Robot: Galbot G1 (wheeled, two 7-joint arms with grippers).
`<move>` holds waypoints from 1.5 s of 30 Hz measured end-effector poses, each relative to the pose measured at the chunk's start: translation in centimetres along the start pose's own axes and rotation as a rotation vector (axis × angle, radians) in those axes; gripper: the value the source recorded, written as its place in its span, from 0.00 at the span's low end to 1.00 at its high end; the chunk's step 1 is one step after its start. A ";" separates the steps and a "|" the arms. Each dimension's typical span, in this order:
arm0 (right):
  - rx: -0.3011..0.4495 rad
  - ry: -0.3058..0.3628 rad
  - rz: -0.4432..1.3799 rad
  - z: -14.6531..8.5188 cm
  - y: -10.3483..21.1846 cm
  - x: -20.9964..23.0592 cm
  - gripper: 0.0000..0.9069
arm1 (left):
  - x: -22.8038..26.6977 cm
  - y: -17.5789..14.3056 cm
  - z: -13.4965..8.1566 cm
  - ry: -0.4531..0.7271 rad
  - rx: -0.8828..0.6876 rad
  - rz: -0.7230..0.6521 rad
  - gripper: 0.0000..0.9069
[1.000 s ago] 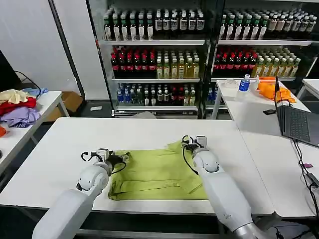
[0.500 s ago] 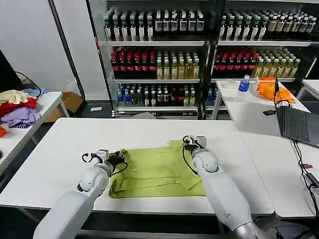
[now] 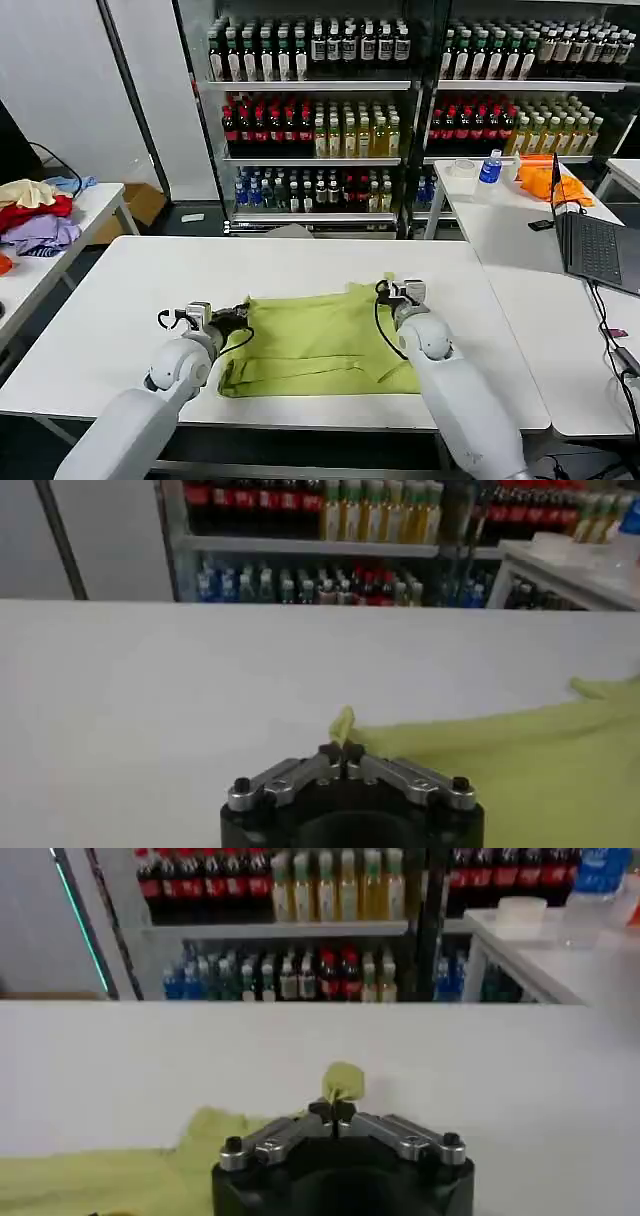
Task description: Fold and organize the clothes.
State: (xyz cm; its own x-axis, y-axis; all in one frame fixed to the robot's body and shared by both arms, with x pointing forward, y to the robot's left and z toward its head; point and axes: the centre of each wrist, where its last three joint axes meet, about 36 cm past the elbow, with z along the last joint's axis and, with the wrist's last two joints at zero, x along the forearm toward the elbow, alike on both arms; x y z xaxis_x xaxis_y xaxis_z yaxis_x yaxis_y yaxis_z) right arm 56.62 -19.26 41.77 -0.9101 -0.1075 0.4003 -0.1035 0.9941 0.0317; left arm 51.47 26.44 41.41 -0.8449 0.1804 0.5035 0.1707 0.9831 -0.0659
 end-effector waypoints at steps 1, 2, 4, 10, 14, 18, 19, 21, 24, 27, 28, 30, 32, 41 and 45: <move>0.001 -0.009 -0.001 -0.1 -0.1 0.4 0.00 | 0.3 0.0 -0.1 -0.006 -0.002 0.004 0.02; 0.002 -0.020 -0.003 -0.2 -0.3 1.0 0.00 | 0.6 0.0 -0.2 -0.011 -0.003 0.007 0.02; 0.005 -0.038 -0.003 -0.4 -0.6 1.9 0.00 | 1.2 -0.1 -0.3 -0.019 -0.005 0.015 0.02; 0.015 -0.080 -0.006 -0.2 -1.3 5.1 0.00 | 3.3 -0.1 -0.6 -0.047 -0.020 0.032 0.02; 0.016 -0.093 -0.013 0.7 -1.2 7.3 0.00 | 4.7 -0.4 -0.1 -0.061 -0.036 0.046 0.02; 0.019 -0.099 -0.011 1.7 -1.2 9.4 0.00 | 6.1 -1.0 0.9 -0.067 -0.043 0.061 0.02; 0.019 -0.099 -0.009 2.0 -1.3 9.9 0.00 | 6.4 -1.1 1.1 -0.065 -0.042 0.064 0.02; 0.019 -0.099 -0.007 2.5 -1.3 10.9 0.00 | 6.9 -1.3 1.7 -0.059 -0.042 0.070 0.02; 0.015 -0.095 -0.003 3.1 -1.3 12.3 0.00 | 7.4 -1.5 2.6 -0.043 -0.044 0.078 0.02; 0.011 -0.085 0.003 3.8 -1.4 13.3 0.00 | 7.8 -1.7 3.3 -0.030 -0.048 0.085 0.02; 0.010 -0.080 0.006 4.0 -1.4 13.5 0.00 | 7.9 -1.7 3.4 -0.027 -0.051 0.085 0.02; 0.008 -0.070 0.008 4.5 -1.5 14.0 0.00 | 8.0 -1.7 3.7 -0.022 -0.056 0.085 0.02; 0.006 -0.064 0.011 4.9 -1.6 14.4 0.00 | 8.1 -1.6 4.0 -0.014 -0.061 0.083 0.02; -0.004 -0.030 0.013 6.2 -0.9 15.4 0.00 | 8.2 -1.5 5.2 0.005 -0.082 0.077 0.02; -0.010 -0.027 0.010 6.3 -0.6 16.1 0.00 | 8.3 -1.4 5.3 0.003 -0.084 0.073 0.02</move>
State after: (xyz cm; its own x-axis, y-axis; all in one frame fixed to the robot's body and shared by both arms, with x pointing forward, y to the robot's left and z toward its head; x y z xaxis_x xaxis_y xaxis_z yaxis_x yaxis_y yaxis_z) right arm 39.48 -21.71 42.41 -0.9214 -0.0975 0.3761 -0.0901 0.9952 0.0372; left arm 41.56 26.70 41.11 -0.8275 0.2510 0.5022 0.2735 0.9614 -0.0299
